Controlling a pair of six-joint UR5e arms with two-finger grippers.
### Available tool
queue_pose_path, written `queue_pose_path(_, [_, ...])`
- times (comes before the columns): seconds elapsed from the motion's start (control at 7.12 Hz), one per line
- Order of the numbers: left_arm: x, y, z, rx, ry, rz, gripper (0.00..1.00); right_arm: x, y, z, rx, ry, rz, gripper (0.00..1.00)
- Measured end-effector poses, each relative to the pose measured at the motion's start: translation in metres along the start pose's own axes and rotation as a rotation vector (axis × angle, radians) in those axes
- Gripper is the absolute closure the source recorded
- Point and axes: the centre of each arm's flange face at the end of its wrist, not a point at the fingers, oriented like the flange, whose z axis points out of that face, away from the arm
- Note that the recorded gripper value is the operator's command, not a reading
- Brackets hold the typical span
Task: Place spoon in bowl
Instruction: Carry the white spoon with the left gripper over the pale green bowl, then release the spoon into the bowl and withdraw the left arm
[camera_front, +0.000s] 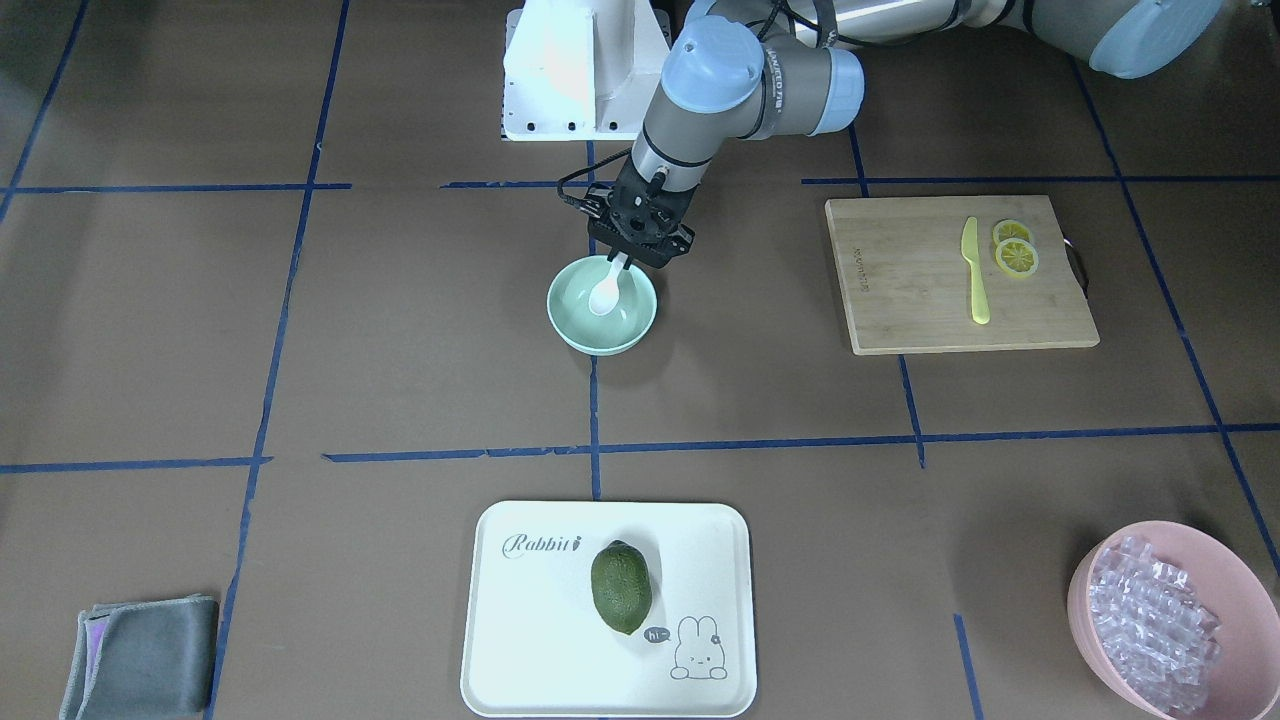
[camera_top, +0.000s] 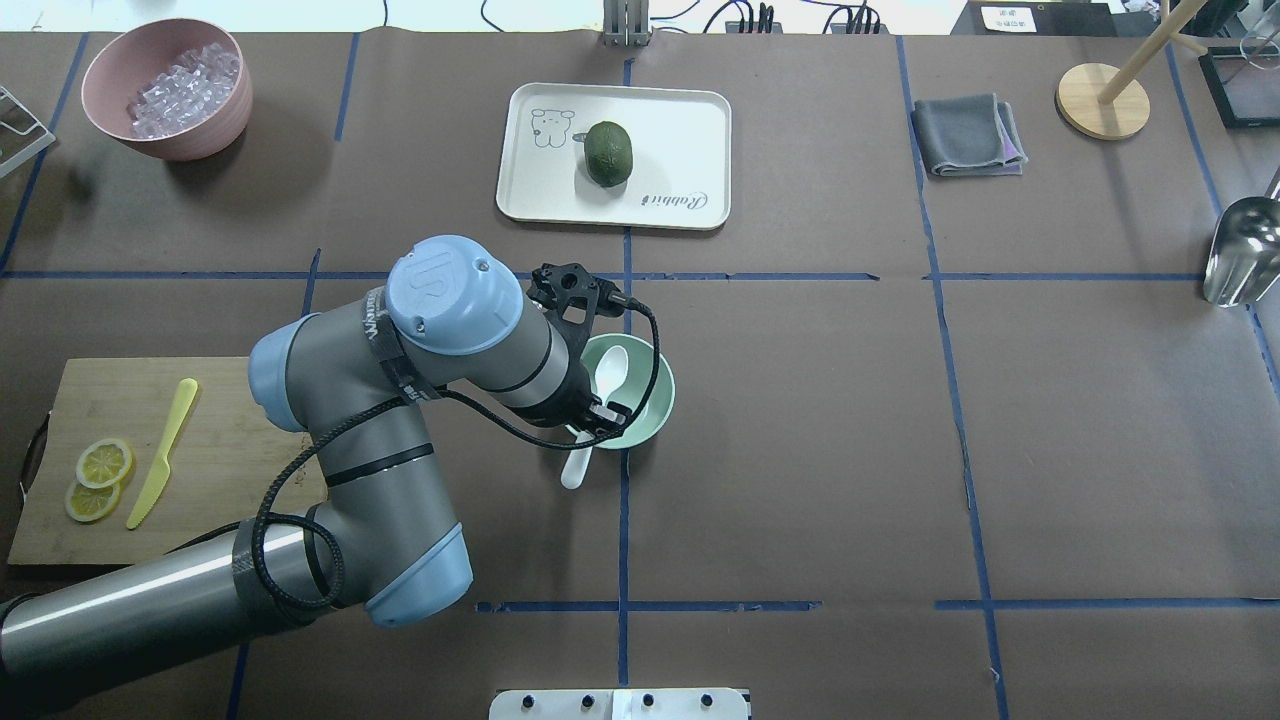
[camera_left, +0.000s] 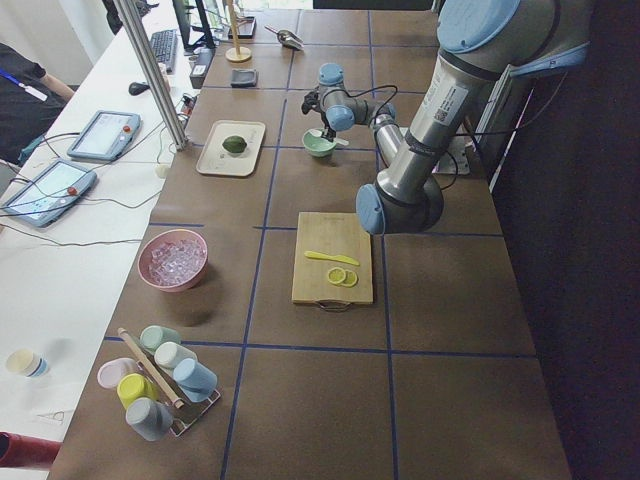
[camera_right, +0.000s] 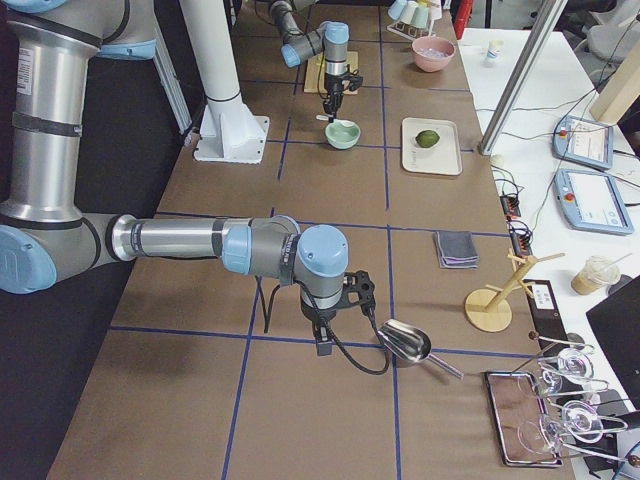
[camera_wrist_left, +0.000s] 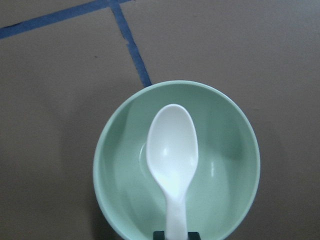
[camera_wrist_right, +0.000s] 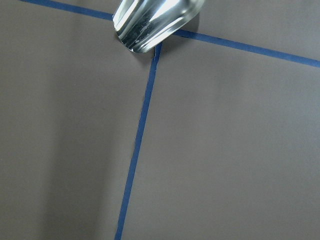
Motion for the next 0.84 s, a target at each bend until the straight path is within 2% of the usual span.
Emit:
queue_pose_path(0.56, [0.002, -0.001, 0.0, -0.005, -0.004, -0.014, 0.0, 0.002, 0.002, 0.003, -0.005, -0.003, 0.011, 0.0])
queue_pose_path(0.84, [-0.047, -0.017, -0.012, -0.019, -0.104, -0.024, 0.0, 0.003, 0.003, 0.004, -0.008, -0.005, 0.015, 0.0])
